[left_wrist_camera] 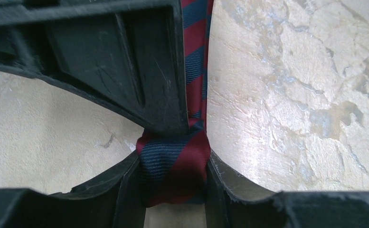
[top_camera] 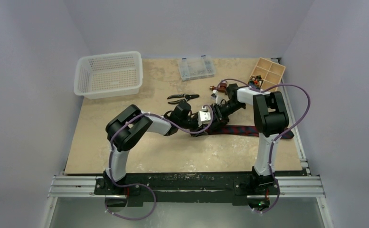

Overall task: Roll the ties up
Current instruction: Roll the tie at the center of the board.

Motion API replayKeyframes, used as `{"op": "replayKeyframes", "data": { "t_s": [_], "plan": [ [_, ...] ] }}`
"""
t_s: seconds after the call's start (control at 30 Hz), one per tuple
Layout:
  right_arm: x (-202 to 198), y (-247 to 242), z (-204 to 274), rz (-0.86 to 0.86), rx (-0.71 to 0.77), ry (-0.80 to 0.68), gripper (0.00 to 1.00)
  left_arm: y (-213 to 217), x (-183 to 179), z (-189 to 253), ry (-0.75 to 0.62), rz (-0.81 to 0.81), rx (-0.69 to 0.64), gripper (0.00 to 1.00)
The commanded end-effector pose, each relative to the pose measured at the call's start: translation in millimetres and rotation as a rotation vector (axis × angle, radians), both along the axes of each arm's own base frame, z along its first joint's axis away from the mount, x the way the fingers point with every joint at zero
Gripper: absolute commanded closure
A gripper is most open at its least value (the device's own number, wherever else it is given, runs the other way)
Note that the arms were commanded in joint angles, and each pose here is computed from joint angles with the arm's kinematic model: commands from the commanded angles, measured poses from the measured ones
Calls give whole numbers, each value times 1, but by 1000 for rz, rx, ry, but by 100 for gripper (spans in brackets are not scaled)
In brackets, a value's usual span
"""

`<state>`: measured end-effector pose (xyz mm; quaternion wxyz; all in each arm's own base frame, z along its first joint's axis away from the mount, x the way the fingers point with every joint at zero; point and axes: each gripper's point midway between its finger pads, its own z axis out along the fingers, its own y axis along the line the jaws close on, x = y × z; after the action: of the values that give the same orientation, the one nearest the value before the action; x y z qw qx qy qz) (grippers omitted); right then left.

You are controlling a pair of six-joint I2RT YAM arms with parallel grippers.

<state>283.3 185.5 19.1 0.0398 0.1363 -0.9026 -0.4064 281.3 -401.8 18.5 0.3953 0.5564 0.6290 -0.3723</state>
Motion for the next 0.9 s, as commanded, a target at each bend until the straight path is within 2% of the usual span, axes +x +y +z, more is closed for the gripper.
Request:
{"op": "replayKeyframes", "data": {
  "t_s": [0.0,0.1,0.17,0.27,0.37,0.5,0.57,0.73,0.87],
  "plan": [
    [10,-8,20,67,-26,-161,60,44,-21,-48,60,39,278,80],
    [2,1,39,58,42,-140,48,51,-26,-53,42,25,349,79],
    [-3,9,48,43,90,-115,47,52,-26,-54,44,32,378,79],
    [-13,21,48,48,125,-66,50,50,-25,-55,54,39,413,78],
    [-13,22,40,42,111,-45,60,49,-23,-56,50,44,429,77],
    [-10,13,24,52,28,-55,87,49,-23,-54,46,41,432,76],
    [-10,5,16,61,-9,-55,100,48,-23,-54,52,39,425,72],
    [-4,-22,-10,49,-138,-74,100,38,-22,-32,67,21,277,46],
    [-1,-37,-25,48,-206,-81,100,22,-18,-10,41,-21,137,39]
  ]
}}
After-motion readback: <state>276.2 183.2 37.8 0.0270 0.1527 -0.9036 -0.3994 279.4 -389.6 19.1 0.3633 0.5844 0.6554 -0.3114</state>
